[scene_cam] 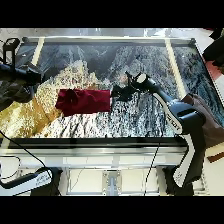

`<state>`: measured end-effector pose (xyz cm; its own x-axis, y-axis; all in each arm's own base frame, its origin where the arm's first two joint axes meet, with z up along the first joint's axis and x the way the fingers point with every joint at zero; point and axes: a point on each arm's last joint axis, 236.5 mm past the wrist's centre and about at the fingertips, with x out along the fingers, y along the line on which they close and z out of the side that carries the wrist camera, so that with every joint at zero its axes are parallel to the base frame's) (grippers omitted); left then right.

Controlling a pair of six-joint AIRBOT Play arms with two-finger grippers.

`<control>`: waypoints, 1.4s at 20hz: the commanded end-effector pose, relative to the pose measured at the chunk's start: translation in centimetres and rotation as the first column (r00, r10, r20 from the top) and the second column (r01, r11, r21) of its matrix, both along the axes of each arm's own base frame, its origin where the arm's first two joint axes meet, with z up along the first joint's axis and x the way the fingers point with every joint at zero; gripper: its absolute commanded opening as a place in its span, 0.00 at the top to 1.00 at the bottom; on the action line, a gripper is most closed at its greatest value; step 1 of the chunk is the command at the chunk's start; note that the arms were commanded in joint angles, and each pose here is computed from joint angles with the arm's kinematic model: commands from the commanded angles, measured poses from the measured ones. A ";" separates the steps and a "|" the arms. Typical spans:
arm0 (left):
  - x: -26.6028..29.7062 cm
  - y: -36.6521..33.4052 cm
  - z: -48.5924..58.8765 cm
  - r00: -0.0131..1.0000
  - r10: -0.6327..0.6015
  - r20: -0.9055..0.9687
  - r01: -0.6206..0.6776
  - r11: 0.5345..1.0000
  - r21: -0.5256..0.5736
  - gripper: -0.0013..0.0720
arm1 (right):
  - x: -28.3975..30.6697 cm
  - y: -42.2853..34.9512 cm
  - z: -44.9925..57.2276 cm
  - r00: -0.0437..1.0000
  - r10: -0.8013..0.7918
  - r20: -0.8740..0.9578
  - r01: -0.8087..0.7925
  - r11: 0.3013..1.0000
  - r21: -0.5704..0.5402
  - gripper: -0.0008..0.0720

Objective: Fold the shirts.

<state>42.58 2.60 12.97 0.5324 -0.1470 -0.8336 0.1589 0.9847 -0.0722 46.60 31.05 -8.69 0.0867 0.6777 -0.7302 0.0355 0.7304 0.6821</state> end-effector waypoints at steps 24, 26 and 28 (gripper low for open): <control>-1.0 -2.3 0.0 0.998 -0.038 -0.039 0.035 0.995 -0.091 0.96 | -0.4 -29.6 28.1 0.922 -0.155 0.354 0.265 0.921 -0.286 0.97; -1.0 -2.3 0.0 0.998 -0.039 -0.040 0.035 0.995 -0.091 0.96 | -4.2 -36.7 30.1 0.898 -0.268 0.348 0.391 0.850 -0.353 0.96; -1.0 -2.3 0.0 0.998 -0.039 -0.040 0.035 0.995 -0.091 0.96 | -9.0 -42.4 31.4 0.871 -0.370 0.323 0.481 0.776 -0.407 0.97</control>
